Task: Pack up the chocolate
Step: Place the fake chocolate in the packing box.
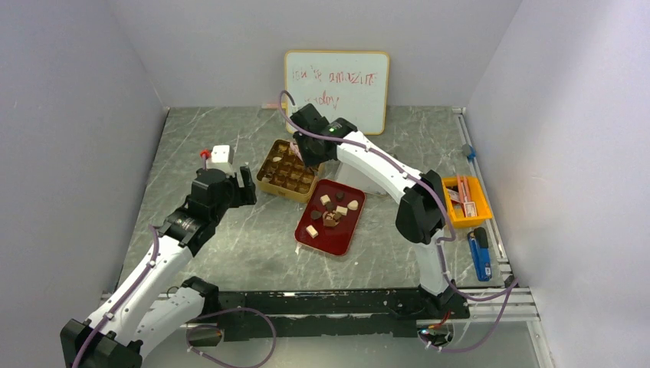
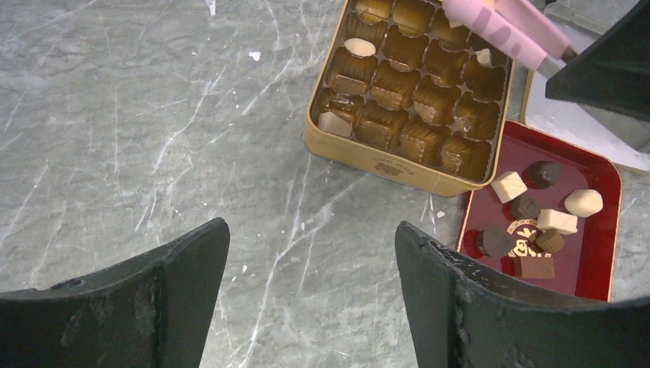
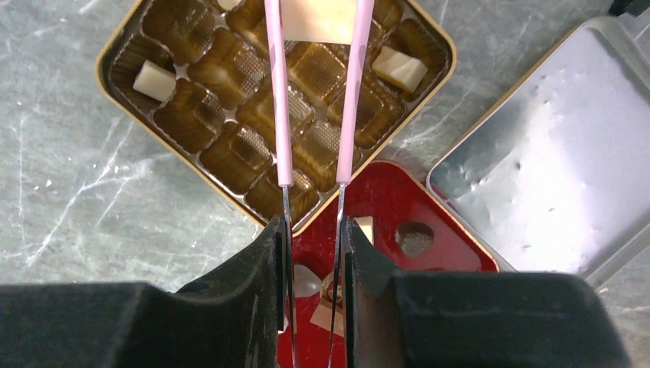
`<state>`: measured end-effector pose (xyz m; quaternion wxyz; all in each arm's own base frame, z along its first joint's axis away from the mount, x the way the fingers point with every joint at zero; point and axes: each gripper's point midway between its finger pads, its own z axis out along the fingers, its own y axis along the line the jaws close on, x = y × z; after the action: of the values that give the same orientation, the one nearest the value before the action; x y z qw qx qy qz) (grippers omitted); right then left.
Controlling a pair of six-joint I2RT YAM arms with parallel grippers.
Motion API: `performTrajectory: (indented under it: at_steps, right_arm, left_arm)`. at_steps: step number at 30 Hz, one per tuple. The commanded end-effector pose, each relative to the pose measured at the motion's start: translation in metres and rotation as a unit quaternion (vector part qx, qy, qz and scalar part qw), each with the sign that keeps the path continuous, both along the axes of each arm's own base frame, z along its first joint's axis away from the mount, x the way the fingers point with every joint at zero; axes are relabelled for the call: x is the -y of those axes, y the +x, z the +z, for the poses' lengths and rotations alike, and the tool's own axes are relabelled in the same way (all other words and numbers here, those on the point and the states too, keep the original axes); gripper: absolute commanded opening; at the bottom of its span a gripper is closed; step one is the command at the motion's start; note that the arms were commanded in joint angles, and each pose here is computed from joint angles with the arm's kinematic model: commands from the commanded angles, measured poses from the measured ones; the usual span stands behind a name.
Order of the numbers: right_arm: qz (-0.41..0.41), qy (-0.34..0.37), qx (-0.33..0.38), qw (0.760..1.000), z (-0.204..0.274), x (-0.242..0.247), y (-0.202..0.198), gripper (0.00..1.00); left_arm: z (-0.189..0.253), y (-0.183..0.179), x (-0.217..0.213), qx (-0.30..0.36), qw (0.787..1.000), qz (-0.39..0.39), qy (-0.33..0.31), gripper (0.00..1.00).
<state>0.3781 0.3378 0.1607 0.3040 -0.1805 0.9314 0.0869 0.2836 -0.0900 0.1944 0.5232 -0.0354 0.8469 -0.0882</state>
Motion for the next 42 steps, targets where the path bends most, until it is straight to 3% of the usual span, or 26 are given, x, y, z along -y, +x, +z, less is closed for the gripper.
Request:
performTrajectory:
  at_steps: [1, 24, 30, 42]
  right_arm:
    - [-0.002, 0.022, 0.038, 0.999, 0.024, -0.007, 0.021, 0.00]
    - [-0.015, 0.005, 0.023, 1.000, -0.003, 0.011, 0.034, 0.00]
    - [-0.013, 0.008, 0.020, 1.000, -0.007, 0.011, 0.032, 0.13]
    - [-0.011, 0.015, 0.023, 1.000, -0.004, 0.009, 0.035, 0.28]
  left_arm:
    - [0.020, 0.008, 0.004, 0.031, 0.999, -0.009, -0.003, 0.84]
    - [0.017, 0.008, 0.003, 0.026, 1.000, -0.005, 0.002, 0.84]
    - [0.017, 0.006, 0.002, 0.025, 1.000, -0.003, 0.000, 0.84]
    - [0.019, 0.003, 0.002, 0.026, 1.000, -0.003, -0.006, 0.84]
